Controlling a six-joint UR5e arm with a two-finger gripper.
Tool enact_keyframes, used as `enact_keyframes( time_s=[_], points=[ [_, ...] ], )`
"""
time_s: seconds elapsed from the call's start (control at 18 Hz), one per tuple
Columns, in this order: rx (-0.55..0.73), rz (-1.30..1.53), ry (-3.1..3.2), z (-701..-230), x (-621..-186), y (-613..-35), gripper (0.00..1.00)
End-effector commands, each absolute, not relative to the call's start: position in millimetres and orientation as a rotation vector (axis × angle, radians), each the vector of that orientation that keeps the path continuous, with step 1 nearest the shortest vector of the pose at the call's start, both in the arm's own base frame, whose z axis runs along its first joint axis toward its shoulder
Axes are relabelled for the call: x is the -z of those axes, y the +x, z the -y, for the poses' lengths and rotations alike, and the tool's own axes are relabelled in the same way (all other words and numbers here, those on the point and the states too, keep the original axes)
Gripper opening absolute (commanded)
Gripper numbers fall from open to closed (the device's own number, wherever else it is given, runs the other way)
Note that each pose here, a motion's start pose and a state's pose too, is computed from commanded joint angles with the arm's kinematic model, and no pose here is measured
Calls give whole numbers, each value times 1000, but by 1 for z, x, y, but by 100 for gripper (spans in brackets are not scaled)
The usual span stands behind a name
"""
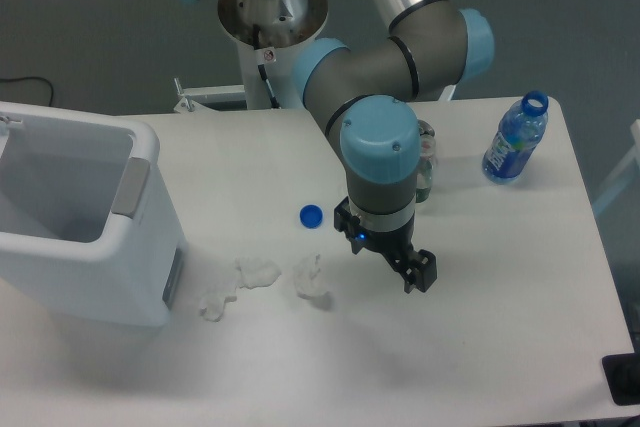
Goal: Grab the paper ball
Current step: 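Move the gripper over the crumpled white paper pieces beside the bin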
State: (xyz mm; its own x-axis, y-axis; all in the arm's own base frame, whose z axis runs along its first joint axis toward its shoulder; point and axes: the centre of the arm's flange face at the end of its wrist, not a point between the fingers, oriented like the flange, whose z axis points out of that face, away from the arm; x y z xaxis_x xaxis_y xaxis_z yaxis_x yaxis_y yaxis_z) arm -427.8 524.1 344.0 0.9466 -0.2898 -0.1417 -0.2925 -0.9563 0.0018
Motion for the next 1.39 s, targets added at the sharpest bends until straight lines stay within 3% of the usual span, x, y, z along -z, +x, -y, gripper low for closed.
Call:
enact_keyframes(
  time_s=[0.39,0.56,0.83,1.39],
  points=[
    [-137,-374,-3042,-523,-328,-415,100],
    [-192,-324,-2992,-521,-324,-401,100],
    [-158,-236,-2962,-544,-319,-365,100],
    [-63,-510,-2984,-556,-270,-318,100]
  ],
)
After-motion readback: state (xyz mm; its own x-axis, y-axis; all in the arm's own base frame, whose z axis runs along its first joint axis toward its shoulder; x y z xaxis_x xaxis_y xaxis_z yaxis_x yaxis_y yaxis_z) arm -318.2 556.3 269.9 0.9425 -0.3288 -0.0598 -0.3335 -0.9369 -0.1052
